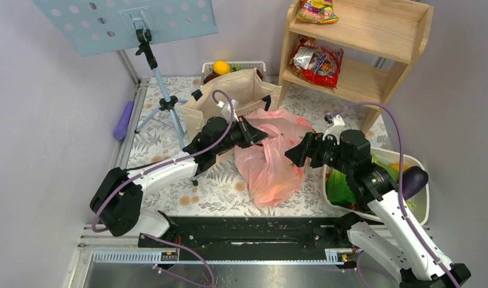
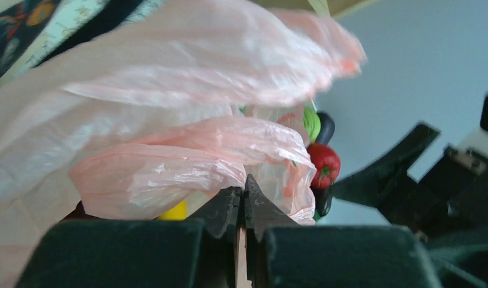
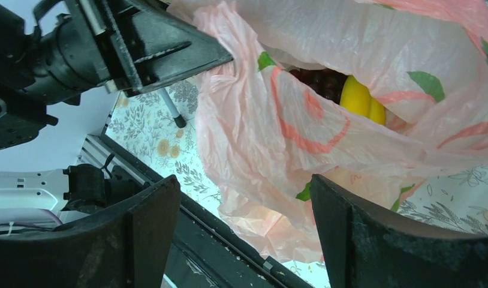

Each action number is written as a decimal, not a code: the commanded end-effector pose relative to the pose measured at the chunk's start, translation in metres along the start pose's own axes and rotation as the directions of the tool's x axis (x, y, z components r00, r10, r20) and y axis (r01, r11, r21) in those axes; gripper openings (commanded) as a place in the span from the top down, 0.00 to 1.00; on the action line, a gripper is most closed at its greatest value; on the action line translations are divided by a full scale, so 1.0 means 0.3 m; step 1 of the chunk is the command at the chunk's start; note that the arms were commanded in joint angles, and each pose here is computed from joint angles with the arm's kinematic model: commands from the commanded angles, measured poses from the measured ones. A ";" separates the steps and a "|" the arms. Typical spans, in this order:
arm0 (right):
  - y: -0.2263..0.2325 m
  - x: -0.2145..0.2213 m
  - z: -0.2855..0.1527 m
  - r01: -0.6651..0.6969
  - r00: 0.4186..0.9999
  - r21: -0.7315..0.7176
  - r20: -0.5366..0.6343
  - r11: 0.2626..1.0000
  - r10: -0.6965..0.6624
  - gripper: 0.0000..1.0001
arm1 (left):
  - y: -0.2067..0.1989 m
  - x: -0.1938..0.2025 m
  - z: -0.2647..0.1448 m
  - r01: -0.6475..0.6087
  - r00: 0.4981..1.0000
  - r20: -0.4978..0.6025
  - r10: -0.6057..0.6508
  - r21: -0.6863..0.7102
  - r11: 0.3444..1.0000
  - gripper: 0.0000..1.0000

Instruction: Untie the knot of the grocery bags and take out the mixed food

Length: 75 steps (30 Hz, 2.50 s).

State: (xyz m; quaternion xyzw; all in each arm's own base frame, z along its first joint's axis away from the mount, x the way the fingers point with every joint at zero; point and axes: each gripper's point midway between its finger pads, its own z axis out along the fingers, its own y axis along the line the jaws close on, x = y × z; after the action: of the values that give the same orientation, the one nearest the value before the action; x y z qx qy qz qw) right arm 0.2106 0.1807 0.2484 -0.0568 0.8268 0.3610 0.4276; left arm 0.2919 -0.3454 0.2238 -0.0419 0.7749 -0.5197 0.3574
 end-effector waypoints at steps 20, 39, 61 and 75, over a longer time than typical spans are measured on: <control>0.229 -0.141 -0.032 -0.125 0.990 -0.248 0.034 0.961 0.138 0.08 | -0.185 0.504 -0.419 -0.637 0.556 -0.248 0.793 0.486 0.598 1.00; -0.181 0.358 0.060 -0.035 0.963 0.291 -0.247 0.956 0.110 0.13 | -0.107 0.672 -0.537 -0.670 0.383 -0.439 0.813 0.473 0.572 0.53; -0.296 0.428 0.011 -0.016 0.967 0.430 -0.222 0.903 0.123 0.13 | -0.166 0.060 -0.481 -0.451 0.879 -0.206 0.429 -0.069 0.890 0.01; -0.137 0.226 -0.012 0.067 0.988 0.281 -0.155 0.957 -0.024 0.14 | 0.096 0.187 -0.272 -0.487 0.780 -0.498 0.379 -0.103 0.867 0.56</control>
State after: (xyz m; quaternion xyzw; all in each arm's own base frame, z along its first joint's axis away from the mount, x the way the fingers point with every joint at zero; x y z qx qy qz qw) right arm 0.1684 0.1482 0.1209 -0.0085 0.9281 0.1874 0.3215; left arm 0.2090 -0.2733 0.1653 0.1645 0.9065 -0.2778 0.2722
